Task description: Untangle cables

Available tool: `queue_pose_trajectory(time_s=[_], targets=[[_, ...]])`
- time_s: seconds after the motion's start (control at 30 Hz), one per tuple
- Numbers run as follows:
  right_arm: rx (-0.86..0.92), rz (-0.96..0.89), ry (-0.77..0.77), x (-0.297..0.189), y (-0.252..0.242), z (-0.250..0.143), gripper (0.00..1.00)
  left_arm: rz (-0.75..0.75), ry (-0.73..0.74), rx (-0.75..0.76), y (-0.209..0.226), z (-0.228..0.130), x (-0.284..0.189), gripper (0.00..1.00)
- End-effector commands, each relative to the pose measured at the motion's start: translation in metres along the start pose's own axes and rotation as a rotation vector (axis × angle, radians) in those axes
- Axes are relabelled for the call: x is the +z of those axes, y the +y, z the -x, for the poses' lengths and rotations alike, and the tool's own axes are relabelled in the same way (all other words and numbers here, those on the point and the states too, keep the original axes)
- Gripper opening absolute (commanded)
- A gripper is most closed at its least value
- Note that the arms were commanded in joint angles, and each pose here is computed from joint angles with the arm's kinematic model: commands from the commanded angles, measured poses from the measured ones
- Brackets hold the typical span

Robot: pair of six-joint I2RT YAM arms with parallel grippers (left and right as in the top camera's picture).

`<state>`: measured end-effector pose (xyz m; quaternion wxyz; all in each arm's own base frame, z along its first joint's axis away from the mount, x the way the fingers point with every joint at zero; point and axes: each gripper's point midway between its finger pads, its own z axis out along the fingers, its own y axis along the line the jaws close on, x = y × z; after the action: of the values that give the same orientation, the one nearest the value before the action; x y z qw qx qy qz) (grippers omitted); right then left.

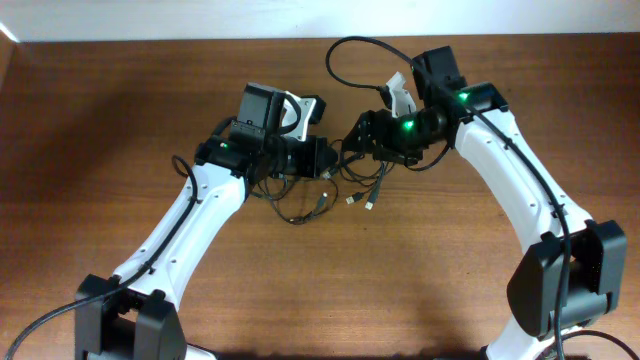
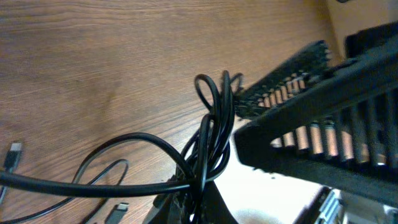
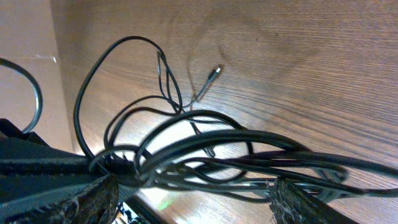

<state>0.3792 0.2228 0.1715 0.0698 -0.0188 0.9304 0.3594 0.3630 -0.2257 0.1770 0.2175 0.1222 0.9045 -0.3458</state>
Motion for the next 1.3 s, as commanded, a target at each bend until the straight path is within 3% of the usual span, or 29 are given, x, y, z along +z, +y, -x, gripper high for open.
queue_pose_trajectory(time_s=[0.0, 0.1, 0.33, 0.47, 0.73, 0.97, 1.03, 1.1, 1.17, 1.27], targets=[[-0.036, -0.031, 0.003, 0.010, 0.008, -0.003, 0.79, -0.150, -0.011, 0.045, -0.031, 0.007, -0.007, 0.00], [0.029, -0.089, -0.011, 0.014, -0.006, 0.002, 0.79, -0.265, -0.034, 0.092, -0.054, 0.013, -0.016, 0.00], [0.063, -0.139, -0.034, 0.017, -0.017, 0.007, 0.79, -0.241, -0.230, 0.142, -0.058, 0.043, -0.092, 0.00], [0.102, -0.188, -0.026, 0.011, -0.032, 0.004, 0.75, -0.193, -0.338, 0.124, -0.039, 0.057, -0.135, 0.00], [0.202, -0.399, -0.017, -0.020, -0.092, -0.004, 0.73, -0.059, -0.409, 0.025, 0.024, 0.062, -0.172, 0.00], [0.182, -0.429, 0.041, -0.049, -0.127, -0.013, 0.63, 0.375, -0.399, -0.152, 0.111, 0.042, -0.188, 0.01], [0.212, -0.437, 0.051, -0.059, -0.138, -0.016, 0.50, 0.462, -0.400, -0.174, 0.125, 0.039, -0.194, 0.02], [0.240, -0.439, 0.042, -0.065, -0.146, -0.015, 0.44, 0.514, -0.399, -0.186, 0.133, 0.037, -0.197, 0.02], [0.257, -0.429, 0.033, -0.069, -0.150, -0.014, 0.43, 0.482, -0.389, -0.184, 0.128, 0.036, -0.193, 0.02], [0.253, -0.413, 0.035, -0.068, -0.148, -0.014, 0.45, 0.297, -0.366, -0.123, 0.091, 0.041, -0.174, 0.00]])
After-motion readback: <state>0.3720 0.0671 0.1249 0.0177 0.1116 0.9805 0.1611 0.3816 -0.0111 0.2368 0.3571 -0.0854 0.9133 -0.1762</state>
